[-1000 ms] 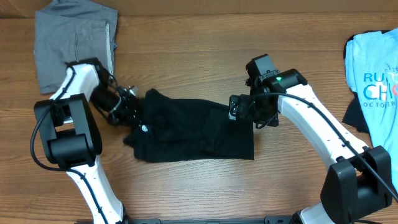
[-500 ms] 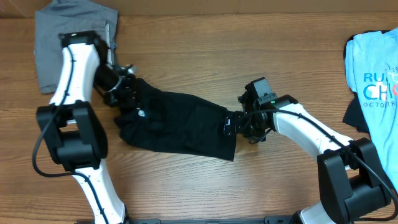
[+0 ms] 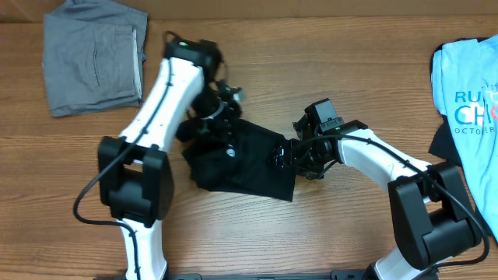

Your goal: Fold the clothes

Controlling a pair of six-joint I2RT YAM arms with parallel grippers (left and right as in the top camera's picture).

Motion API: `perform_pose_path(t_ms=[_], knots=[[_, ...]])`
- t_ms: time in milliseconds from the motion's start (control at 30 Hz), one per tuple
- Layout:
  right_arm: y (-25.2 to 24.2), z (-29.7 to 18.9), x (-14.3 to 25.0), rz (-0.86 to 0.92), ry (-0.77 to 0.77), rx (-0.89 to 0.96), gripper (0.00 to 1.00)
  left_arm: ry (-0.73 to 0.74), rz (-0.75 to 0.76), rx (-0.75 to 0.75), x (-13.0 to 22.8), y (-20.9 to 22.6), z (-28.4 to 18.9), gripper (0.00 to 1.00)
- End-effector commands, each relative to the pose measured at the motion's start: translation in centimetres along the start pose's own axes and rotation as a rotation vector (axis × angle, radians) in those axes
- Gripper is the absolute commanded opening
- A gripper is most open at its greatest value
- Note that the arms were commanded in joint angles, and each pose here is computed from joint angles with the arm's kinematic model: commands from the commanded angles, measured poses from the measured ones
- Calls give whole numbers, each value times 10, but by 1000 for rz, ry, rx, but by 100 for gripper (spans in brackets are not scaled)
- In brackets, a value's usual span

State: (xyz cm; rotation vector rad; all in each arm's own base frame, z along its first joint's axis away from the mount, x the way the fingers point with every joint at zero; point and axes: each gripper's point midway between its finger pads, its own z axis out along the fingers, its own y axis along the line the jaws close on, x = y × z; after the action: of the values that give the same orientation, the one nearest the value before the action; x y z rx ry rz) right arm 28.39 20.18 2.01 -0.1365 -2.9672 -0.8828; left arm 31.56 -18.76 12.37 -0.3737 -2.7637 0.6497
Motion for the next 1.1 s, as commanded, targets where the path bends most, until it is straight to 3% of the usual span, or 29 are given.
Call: perform_pose_path(t_ms=[0, 400, 633, 700, 900, 1067], knots=[[-22, 18, 8, 46, 47, 55, 98, -44, 15, 16, -1, -29, -5, 4], [-22, 18, 8, 46, 46, 55, 99, -58, 104, -1, -5, -70, 19, 4], [-24, 16, 8, 58, 52, 59, 100, -60, 120, -1, -5, -74, 22, 18], [-27, 11, 7, 79, 59, 66, 100, -60, 120, -2, -5, -74, 22, 26], [-31, -30, -10, 97, 79, 83, 100, -64, 123, 0, -6, -74, 22, 22], [-44, -83, -33, 153, 47, 147, 100, -92, 131, 9, -14, -77, 25, 25]])
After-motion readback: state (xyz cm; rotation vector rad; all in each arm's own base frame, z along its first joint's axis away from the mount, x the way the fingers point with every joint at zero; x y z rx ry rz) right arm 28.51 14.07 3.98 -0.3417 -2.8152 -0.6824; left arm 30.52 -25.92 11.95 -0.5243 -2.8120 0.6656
